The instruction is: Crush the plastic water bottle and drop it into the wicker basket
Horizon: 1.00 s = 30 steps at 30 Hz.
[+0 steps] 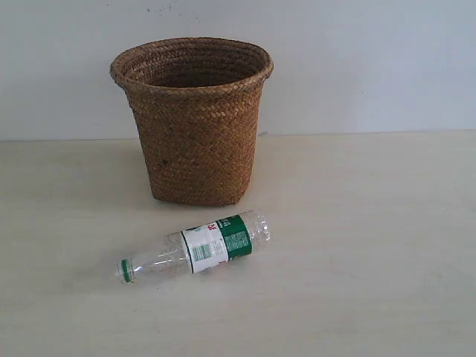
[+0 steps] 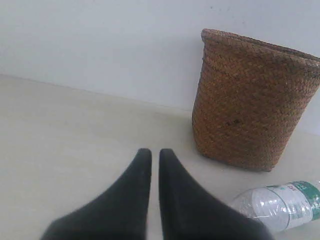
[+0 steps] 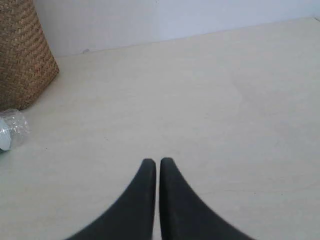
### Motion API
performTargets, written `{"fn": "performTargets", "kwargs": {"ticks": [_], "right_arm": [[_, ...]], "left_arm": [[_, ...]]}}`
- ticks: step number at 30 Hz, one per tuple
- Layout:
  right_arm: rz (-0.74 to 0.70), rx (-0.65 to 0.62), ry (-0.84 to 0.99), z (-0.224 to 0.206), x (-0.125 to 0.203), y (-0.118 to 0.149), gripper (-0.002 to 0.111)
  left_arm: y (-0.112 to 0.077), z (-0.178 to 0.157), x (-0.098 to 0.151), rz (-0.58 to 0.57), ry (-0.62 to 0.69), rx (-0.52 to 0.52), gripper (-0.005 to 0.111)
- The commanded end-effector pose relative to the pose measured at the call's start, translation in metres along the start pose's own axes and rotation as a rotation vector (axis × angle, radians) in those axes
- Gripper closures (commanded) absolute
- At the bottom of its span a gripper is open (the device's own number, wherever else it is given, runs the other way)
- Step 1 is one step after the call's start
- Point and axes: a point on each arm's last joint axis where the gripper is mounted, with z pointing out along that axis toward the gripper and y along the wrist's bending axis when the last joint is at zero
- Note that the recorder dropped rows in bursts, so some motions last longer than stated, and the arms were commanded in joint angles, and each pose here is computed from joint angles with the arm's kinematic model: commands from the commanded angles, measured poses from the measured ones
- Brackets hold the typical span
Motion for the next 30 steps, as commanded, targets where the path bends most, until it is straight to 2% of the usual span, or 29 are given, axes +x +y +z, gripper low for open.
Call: {"fn": "performTargets", "kwargs": {"ticks": [1,19,21,22,26,30], "right_arm": [[-0.008,0.007,-0.008,0.0,0.0,-0.001,0.108],[-0.008,0.007,-0.008,0.0,0.0,-0.001,0.108],[-0.008,0.007,-0.008,0.0,0.0,-0.001,0.108],[-0.008,0.007,-0.008,0.0,0.0,-0.001,0.108],[-0.008,0.007,-0.008,0.0,0.0,-0.001,0.108],[-0.008,0.007,-0.008,0.0,0.0,-0.001,0.108]], "left_arm": [[0.0,0.0,0.0,-0.005,-0.009,-0.002,0.101],[0.0,0.0,0.0,-0.005,-0.011,-0.001,0.101],[-0.001,0.0,-0.005,-0.008,-0.066,0.017,0.101],[-0.002,-0.001,-0.008,-0.025,-0.096,0.028,0.101],[-0.004,-0.001,-0.014,-0.265,-0.155,0.07,0.101],[-0.006,-0.004,-0.026,-0.318,-0.281,0.114,0.101]]}}
